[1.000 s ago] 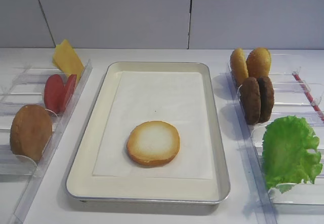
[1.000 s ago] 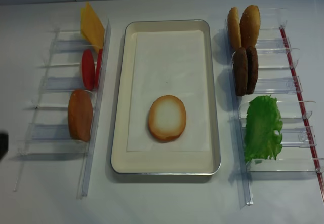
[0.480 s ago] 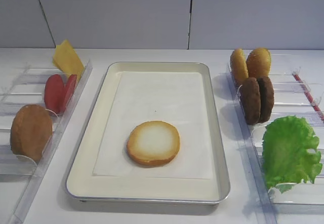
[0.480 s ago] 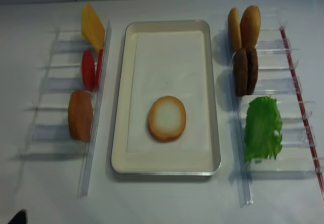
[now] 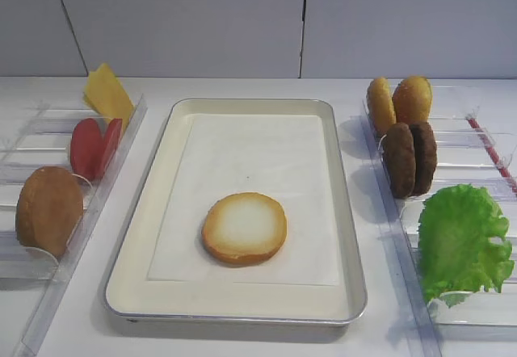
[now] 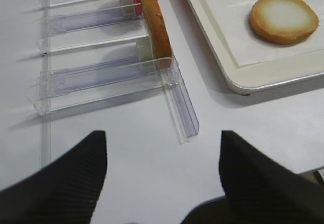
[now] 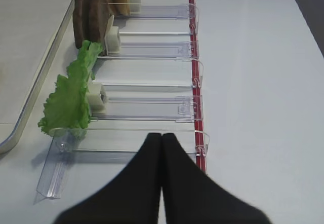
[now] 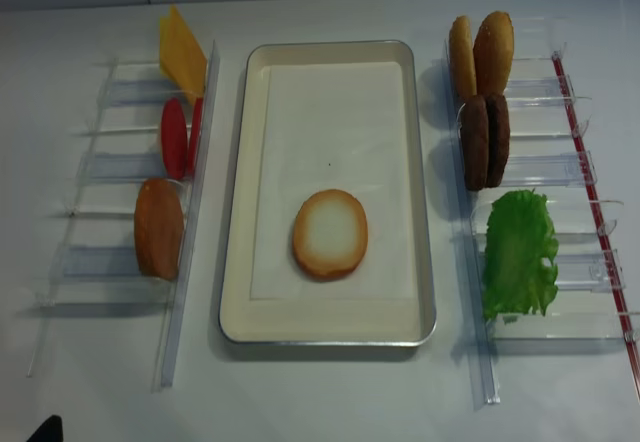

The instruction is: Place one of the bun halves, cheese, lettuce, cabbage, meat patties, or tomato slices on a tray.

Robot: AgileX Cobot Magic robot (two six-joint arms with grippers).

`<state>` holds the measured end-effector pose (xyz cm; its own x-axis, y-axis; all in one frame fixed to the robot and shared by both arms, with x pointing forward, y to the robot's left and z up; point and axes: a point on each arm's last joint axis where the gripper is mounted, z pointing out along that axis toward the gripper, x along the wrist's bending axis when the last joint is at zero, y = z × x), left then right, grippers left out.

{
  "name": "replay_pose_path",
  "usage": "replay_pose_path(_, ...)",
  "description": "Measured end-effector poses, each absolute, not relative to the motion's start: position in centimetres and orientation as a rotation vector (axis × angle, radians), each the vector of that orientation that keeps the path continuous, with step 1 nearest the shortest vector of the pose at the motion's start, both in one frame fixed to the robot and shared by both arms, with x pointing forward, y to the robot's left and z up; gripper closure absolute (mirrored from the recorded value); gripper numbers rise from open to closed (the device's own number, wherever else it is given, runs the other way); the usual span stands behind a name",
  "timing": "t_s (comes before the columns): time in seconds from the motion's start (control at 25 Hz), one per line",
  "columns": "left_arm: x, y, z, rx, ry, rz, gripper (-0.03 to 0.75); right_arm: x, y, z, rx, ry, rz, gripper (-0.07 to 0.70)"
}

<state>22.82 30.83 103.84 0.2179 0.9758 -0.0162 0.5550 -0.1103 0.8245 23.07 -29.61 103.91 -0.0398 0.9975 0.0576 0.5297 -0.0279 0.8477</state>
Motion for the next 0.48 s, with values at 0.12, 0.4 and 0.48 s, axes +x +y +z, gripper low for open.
replay_pose_path(0.12,22.82,30.83,103.84,1.767,1.428,0.734,0.241,23.07,-29.61,103.91,1.619,1.632,0.967,0.659)
replay_pose_path(0.4,22.81,30.82,103.84,1.76,1.44,0.74,0.244,23.07,-29.61,103.91,1.619,1.632,0.967,0.659)
replay_pose_path(0.48,22.78,30.77,103.85,1.732,1.482,0.764,0.245,23.07,-29.61,103.91,1.619,1.632,0.967,0.659)
